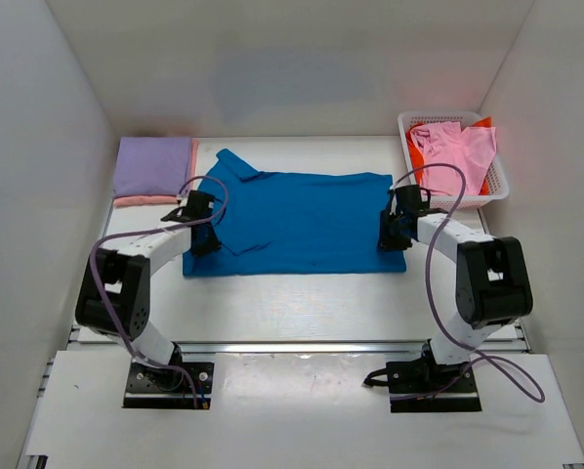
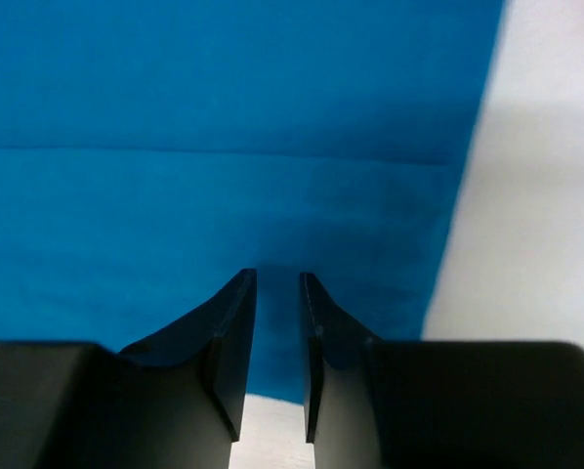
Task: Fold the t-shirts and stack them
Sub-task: Fold the flattened tshirt in 1/3 of the way
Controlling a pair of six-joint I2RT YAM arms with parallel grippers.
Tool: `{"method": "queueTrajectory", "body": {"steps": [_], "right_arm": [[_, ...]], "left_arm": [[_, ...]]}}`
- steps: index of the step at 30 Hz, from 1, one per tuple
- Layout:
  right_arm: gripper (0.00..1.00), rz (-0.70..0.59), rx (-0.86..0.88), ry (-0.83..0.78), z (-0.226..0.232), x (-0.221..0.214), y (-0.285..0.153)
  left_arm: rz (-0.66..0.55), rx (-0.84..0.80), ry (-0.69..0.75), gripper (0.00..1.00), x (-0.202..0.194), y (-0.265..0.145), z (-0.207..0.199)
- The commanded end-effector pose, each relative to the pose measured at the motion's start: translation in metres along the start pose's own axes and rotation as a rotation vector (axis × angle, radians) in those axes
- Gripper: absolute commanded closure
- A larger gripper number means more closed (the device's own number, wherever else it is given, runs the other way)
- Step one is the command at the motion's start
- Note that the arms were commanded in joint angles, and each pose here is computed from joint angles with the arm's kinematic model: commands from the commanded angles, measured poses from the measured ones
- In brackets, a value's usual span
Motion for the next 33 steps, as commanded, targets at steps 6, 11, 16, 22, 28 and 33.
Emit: {"method": "queueTrajectory", "body": {"steps": [6, 11, 16, 22, 28, 33], "right_arm": [[0.73, 0.195, 0.044, 0.057, 0.008, -0.025, 0.008], [0.73, 0.251, 0.059, 0.066, 0.016, -0.047, -0.005], [0.72, 0.296, 0.057, 0.089, 0.022, -0.069, -0.021], [0.72, 0.298, 0.086, 0.114, 0.022, -0.087, -0.038], [0.71, 0.339, 0.109, 0.090, 0.034, -0.098, -0.045], [0.71, 0.328, 0.110, 0.083, 0.035, -0.099, -0.049]], "left_arm": [[0.163, 0.130, 0.120, 0.66, -0.026, 0.019, 0.006], [0.259, 0.145, 0.148, 0.67, -0.051, 0.008, 0.024], [0.285, 0.072, 0.148, 0.69, -0.068, -0.025, 0.037], [0.296, 0.037, 0.160, 0.71, -0.079, -0.060, 0.051], [0.323, 0.023, 0.151, 0.75, -0.087, -0.073, 0.062], [0.268, -0.014, 0.131, 0.77, -0.075, -0.084, 0.059]]}}
Point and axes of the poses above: each gripper's point midway between its finger pads, its own y axis out along the fingers, its own z axis along the line the jaws close on, x = y × z, the point moved 10 cm from there along -y, back along the fingers, and after that the axes turned 15 degrees about -y, right-handed, at the moved point
